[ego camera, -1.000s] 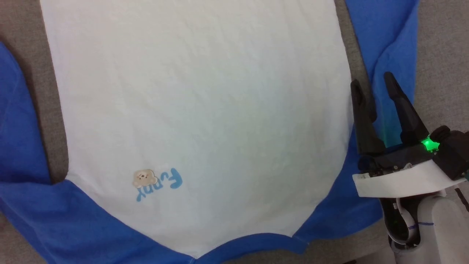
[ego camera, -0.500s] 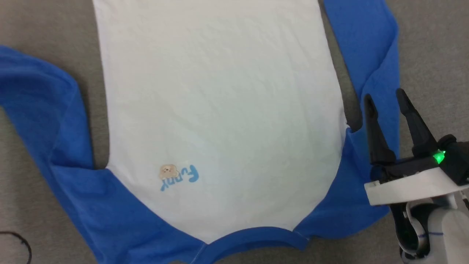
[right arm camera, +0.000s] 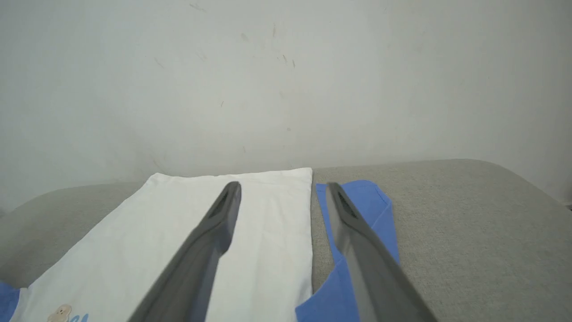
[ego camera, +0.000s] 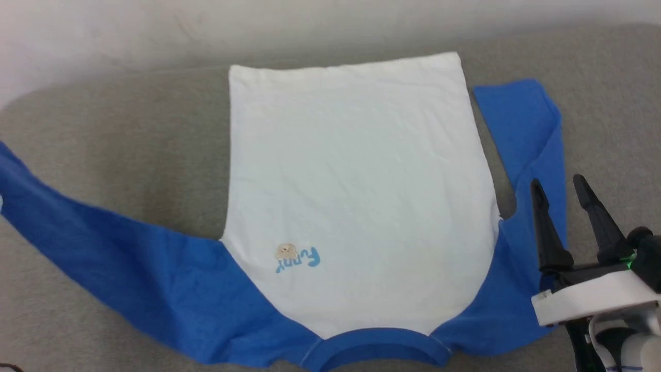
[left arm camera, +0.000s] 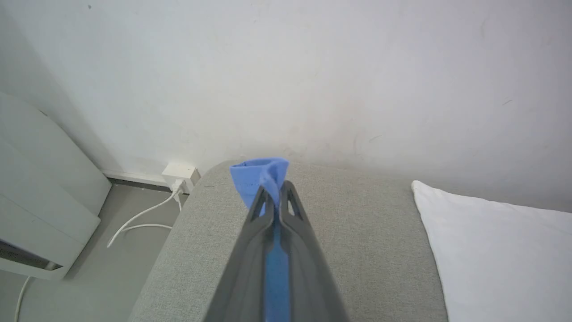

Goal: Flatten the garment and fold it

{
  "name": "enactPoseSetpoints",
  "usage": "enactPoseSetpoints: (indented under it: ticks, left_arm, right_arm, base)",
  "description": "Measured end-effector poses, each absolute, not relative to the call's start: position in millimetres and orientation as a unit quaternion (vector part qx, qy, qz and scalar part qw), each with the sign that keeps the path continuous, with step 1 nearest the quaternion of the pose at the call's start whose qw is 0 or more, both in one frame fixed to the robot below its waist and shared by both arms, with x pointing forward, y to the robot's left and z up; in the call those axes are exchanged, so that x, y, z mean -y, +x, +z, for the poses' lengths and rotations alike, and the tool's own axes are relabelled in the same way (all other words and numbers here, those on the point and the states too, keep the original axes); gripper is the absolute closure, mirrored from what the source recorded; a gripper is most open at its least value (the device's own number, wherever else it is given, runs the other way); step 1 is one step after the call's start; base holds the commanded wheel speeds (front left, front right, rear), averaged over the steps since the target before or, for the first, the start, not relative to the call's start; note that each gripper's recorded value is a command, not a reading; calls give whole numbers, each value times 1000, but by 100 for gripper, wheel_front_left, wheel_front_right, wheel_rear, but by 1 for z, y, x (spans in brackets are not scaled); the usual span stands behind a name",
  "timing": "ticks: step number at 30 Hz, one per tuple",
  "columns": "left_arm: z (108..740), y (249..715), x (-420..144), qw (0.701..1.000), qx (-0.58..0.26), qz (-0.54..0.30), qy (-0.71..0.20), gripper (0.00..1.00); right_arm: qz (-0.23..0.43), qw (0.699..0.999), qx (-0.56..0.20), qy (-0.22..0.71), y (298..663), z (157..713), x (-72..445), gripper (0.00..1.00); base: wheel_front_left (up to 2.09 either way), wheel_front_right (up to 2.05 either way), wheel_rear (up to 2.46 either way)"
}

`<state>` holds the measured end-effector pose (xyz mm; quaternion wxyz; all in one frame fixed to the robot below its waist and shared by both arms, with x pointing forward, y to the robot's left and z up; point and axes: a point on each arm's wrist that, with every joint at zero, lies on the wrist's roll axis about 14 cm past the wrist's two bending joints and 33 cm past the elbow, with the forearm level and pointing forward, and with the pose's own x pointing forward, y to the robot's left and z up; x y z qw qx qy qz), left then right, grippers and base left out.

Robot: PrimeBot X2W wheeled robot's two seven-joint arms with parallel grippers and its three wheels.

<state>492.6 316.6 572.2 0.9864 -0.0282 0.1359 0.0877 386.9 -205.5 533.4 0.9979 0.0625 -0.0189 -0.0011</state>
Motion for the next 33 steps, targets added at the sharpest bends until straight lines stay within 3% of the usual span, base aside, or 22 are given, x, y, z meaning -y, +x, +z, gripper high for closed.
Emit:
enactPoseSetpoints:
  ticks: [7, 15, 25, 33]
  left_arm:
    - [633, 456, -271, 998, -61, 12, -29, 100]
    - [651, 423, -153, 986, -29, -148, -67, 100]
    - [599, 413, 7, 931, -106, -328, -118, 100]
    - [521, 395, 79, 886, -205, -407, -86, 100]
  right_arm:
    - [22, 997, 42, 68, 378, 553, 191, 0]
    - [44, 995, 60, 70, 375, 568, 179, 0]
    - [30, 996, 50, 75, 374, 563, 188, 0]
    - [-16, 997, 41, 71, 370, 555, 217, 0]
  base:
    - [0, 0, 0]
    - [0, 0, 0]
    - [0, 0, 0]
    - [0, 0, 0]
